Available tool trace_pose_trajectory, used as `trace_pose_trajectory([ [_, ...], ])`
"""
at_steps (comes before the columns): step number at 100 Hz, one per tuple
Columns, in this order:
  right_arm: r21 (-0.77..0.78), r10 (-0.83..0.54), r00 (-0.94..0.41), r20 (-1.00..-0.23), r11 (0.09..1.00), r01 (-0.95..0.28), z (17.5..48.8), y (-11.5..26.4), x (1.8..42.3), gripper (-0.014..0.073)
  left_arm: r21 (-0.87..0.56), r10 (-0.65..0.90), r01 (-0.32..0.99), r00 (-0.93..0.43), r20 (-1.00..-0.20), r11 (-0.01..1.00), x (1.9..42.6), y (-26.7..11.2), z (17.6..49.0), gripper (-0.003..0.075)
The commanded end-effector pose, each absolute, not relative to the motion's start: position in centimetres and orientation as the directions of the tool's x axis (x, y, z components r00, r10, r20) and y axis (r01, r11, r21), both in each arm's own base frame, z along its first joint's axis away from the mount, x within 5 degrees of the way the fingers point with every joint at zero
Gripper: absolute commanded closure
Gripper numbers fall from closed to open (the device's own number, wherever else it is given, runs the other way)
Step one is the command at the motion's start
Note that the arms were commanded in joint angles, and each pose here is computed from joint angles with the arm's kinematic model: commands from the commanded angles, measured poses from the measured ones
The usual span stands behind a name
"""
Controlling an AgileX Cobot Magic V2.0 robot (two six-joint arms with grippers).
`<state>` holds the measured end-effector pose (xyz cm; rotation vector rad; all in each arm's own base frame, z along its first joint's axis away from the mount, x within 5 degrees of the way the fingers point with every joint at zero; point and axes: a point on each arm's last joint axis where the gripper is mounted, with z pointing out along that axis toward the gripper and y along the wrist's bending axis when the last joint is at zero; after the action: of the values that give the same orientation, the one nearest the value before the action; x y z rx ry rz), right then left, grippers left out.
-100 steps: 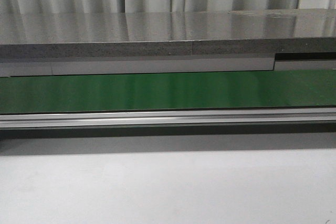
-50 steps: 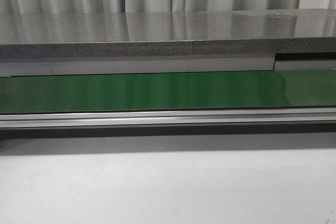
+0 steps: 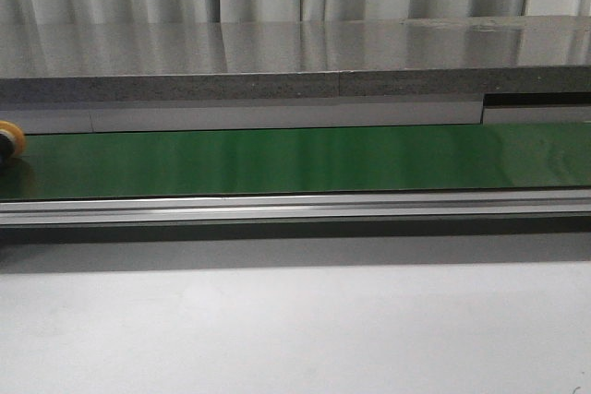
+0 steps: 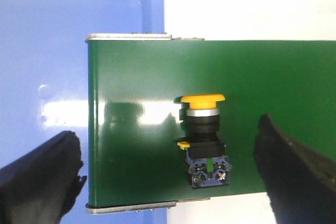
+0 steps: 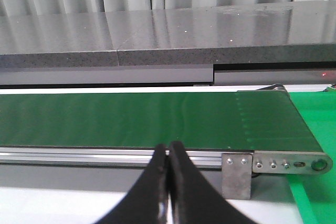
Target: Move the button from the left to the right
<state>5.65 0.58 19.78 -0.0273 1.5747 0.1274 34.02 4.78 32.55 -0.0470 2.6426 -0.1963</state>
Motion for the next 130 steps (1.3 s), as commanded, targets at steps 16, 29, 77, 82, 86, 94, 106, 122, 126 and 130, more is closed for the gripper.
trace_pose_trajectory([
  [16, 0.056, 0.066, 0.111, -0.992, 0.994, -0.095, 21.2, 0.5, 5.4, 0.0663, -0.155, -0.022, 0.136, -0.681, -0.732, 0.979, 29.3, 2.3, 40.8, 0.0081],
  [29, 0.056, 0.066, 0.111, -0.992, 0.994, -0.095, 21.2, 0.5, 5.4, 0.0663, -0.111, -0.001, 0.158, -0.573, -0.82, 0.981, 26.6, 1.1, 42.5, 0.0081],
  [77, 0.056, 0.066, 0.111, -0.992, 0.994, -0.095, 21.2, 0.5, 5.4, 0.0663, -0.002, 0.003, 0.047, -0.127, -0.992, 0.999, 15.4, -0.1, 38.8, 0.0081],
  [82, 0.056, 0.066, 0.111, -0.992, 0.994, -0.095, 21.2, 0.5, 5.4, 0.0663, -0.002, 0.001, 0.028, -0.09, -0.996, 1.0, 14.3, 0.0, 37.7, 0.0081],
  [86, 0.056, 0.066, 0.111, -0.992, 0.994, -0.095, 21.2, 0.5, 5.4, 0.0663, -0.002, -0.001, 0.015, -0.075, -0.997, 1.0, 13.5, 0.1, 36.6, 0.0081],
  [94, 0.056, 0.066, 0.111, -0.992, 0.994, -0.095, 21.2, 0.5, 5.4, 0.0663, -0.001, -0.001, -0.005, -0.022, -1.0, 1.0, 11.7, 0.2, 34.9, 0.0081],
  [106, 0.056, 0.066, 0.111, -0.992, 0.994, -0.095, 21.2, 0.5, 5.4, 0.0663, -0.001, -0.002, -0.009, -0.023, -1.0, 1.0, 9.8, 0.1, 31.9, 0.0081],
  [122, 0.056, 0.066, 0.111, -0.992, 0.994, -0.095, 21.2, 0.5, 5.4, 0.0663, -0.002, -0.002, -0.009, -0.033, -0.999, 1.0, 8.4, 0.0, 29.0, 0.0081],
  [126, 0.056, 0.066, 0.111, -0.992, 0.994, -0.095, 21.2, 0.5, 5.4, 0.0663, -0.002, -0.003, -0.009, -0.04, -0.999, 1.0, 8.2, 0.0, 28.4, 0.0081],
  [130, 0.056, 0.066, 0.111, -0.992, 0.994, -0.095, 21.2, 0.5, 5.4, 0.0663, -0.003, -0.003, -0.009, -0.048, -0.999, 1.0, 8.2, 0.0, 28.0, 0.0081],
])
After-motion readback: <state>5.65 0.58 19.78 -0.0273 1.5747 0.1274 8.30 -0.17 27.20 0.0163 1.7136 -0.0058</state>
